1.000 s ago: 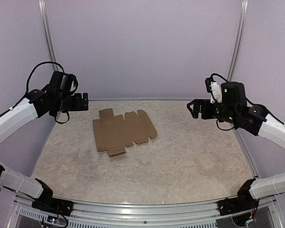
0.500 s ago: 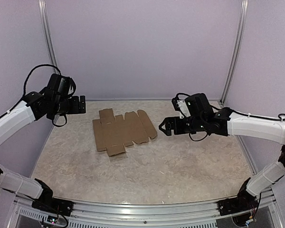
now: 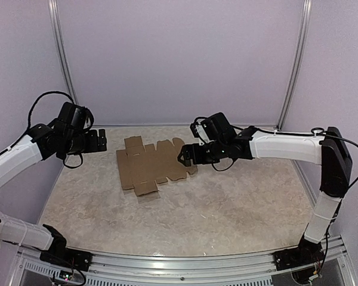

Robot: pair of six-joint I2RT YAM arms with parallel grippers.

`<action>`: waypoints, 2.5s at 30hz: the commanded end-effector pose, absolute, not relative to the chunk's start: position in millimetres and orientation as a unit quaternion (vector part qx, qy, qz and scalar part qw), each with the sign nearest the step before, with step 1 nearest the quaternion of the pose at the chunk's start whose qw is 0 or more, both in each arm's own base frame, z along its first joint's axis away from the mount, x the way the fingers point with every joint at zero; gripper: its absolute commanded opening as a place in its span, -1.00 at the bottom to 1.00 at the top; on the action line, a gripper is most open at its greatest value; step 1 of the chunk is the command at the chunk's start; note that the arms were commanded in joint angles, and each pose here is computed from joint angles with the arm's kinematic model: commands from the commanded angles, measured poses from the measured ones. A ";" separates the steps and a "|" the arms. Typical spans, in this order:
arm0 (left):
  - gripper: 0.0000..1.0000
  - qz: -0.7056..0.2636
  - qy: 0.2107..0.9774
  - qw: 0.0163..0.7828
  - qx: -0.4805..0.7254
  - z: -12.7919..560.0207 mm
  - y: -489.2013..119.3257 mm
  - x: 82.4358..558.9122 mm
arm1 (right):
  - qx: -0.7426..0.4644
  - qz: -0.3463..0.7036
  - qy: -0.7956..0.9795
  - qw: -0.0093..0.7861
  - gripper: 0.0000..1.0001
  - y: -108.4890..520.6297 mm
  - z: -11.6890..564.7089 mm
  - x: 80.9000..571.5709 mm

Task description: Fold the paper box

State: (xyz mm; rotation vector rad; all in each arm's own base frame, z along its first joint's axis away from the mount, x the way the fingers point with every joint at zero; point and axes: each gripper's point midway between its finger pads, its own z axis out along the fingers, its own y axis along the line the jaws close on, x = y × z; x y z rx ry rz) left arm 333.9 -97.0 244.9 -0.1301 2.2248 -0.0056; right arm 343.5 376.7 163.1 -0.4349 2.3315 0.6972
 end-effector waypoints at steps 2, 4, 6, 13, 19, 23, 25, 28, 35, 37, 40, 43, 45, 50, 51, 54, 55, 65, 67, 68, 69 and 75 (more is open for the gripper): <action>0.97 -0.047 0.902 0.423 -0.070 228.7 -110.4 326.8 | -0.168 0.213 0.913 0.305 0.81 374.7 133.2 367.8; 0.97 -0.049 0.903 0.420 -0.072 225.7 -111.6 325.2 | -0.166 0.207 0.915 0.303 0.79 374.7 127.0 377.7; 0.97 -0.052 0.904 0.418 -0.075 224.3 -112.6 323.8 | -0.165 0.213 0.918 0.292 0.76 375.9 119.5 384.9; 0.98 -0.061 0.907 0.409 -0.080 217.7 -117.2 319.4 | -0.142 0.230 0.924 0.269 0.58 369.5 94.9 418.0; 0.98 -0.066 0.907 0.406 -0.088 217.5 -117.3 317.4 | -0.108 0.248 0.928 0.257 0.42 361.9 74.4 443.4; 0.98 -0.072 0.907 0.405 -0.091 218.7 -119.4 317.0 | -0.088 0.267 0.928 0.244 0.31 359.6 62.6 455.6; 0.98 -0.074 0.906 0.406 -0.093 219.5 -120.0 317.0 | -0.083 0.279 0.927 0.237 0.25 361.2 58.0 459.1; 0.98 -0.074 0.906 0.405 -0.096 219.2 -119.9 316.5 | -0.079 0.290 0.925 0.232 0.19 364.4 52.6 464.3; 0.98 -0.075 0.907 0.404 -0.096 221.0 -122.7 317.3 | -0.059 0.304 0.923 0.226 -0.08 363.8 45.1 477.9; 0.98 -0.074 0.906 0.405 -0.096 222.4 -122.7 317.4 | -0.058 0.310 0.922 0.226 -0.18 365.1 45.1 479.0; 0.98 -0.071 0.907 0.405 -0.097 221.9 -122.2 317.2 | -0.058 0.315 0.920 0.225 -0.36 366.4 44.9 479.2; 0.98 -0.070 0.907 0.403 -0.097 220.5 -122.3 316.8 | -0.057 0.318 0.920 0.221 -0.52 367.2 43.6 477.2; 0.98 -0.070 0.907 0.403 -0.097 220.0 -122.6 317.2 | -0.054 0.320 0.920 0.219 -0.59 366.6 42.2 475.6; 0.98 -0.069 0.907 0.404 -0.094 220.4 -123.4 317.9 | -0.050 0.322 0.920 0.216 -0.83 364.6 38.8 471.3; 0.98 -0.069 0.907 0.404 -0.094 220.4 -123.3 317.8 | -0.050 0.322 0.921 0.215 -0.90 364.1 38.3 470.7; 0.98 -0.069 0.907 0.404 -0.093 220.3 -123.3 317.7 | -0.047 0.322 0.921 0.214 -1.00 361.8 38.3 467.7; 0.97 -0.069 0.907 0.404 -0.093 220.2 -123.2 317.6 | -0.046 0.322 0.921 0.215 -1.00 361.1 40.4 466.4; 0.97 -0.077 0.905 0.411 -0.084 221.6 -127.4 319.6 | 0.083 0.323 0.910 0.245 -1.00 318.7 57.1 424.4; 0.97 -0.079 0.905 0.411 -0.080 221.1 -129.4 320.5 | 0.114 0.316 0.906 0.257 -1.00 307.3 61.4 409.8; 0.98 -0.081 0.904 0.412 -0.079 221.5 -130.2 320.9 | 0.130 0.311 0.904 0.264 -1.00 301.2 63.8 403.0; 0.97 -0.082 0.904 0.412 -0.076 220.8 -131.0 321.2 | 0.143 0.305 0.903 0.265 -1.00 295.4 62.1 394.1; 0.98 -0.102 0.902 0.414 -0.061 218.9 -140.2 320.7 | 0.208 0.271 0.893 0.294 -1.00 268.6 64.2 347.8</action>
